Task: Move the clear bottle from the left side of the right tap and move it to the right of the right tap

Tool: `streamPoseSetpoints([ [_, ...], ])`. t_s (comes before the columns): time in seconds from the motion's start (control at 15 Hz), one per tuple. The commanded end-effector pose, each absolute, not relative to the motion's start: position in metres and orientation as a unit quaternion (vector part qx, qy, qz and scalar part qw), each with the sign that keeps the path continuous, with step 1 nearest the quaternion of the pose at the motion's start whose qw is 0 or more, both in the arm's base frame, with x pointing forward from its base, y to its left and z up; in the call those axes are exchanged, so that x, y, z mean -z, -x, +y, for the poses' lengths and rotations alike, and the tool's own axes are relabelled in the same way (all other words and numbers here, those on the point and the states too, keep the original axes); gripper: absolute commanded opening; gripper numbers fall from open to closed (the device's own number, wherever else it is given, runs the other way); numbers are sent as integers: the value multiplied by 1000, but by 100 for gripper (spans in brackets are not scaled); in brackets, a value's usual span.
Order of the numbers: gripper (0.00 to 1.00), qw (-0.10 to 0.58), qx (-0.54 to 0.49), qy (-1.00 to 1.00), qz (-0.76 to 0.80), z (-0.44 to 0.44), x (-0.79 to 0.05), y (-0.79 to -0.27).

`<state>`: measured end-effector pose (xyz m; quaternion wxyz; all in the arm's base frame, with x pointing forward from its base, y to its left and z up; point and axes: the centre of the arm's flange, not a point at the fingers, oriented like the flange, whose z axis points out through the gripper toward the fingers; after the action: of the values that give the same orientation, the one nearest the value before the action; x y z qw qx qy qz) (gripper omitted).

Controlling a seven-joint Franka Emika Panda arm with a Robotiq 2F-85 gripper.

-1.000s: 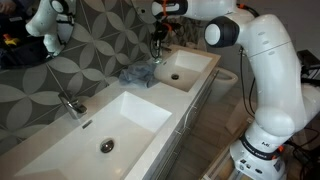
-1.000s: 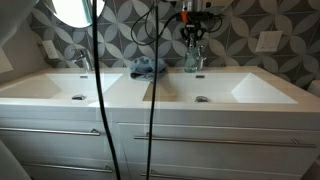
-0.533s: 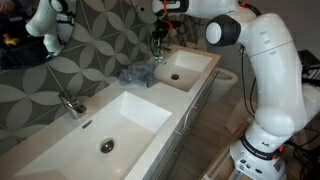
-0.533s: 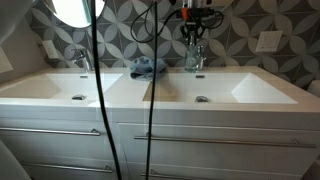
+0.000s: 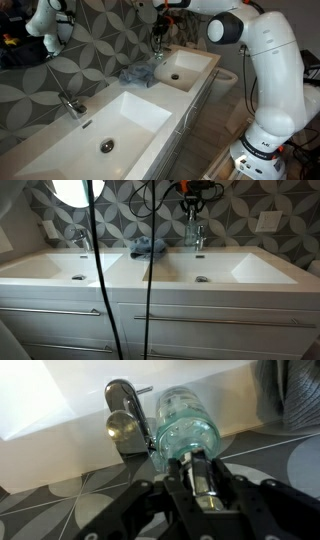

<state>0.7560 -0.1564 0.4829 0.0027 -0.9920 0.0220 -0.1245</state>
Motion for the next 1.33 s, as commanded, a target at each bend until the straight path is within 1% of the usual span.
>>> streamPoseSetpoints([
  [0.0, 12, -5, 132, 991, 21, -155, -526, -754],
  [0.67, 12, -10, 124, 992, 24, -148, -592, -740],
  [1.27, 12, -15, 123, 992, 40, -166, -649, -709],
])
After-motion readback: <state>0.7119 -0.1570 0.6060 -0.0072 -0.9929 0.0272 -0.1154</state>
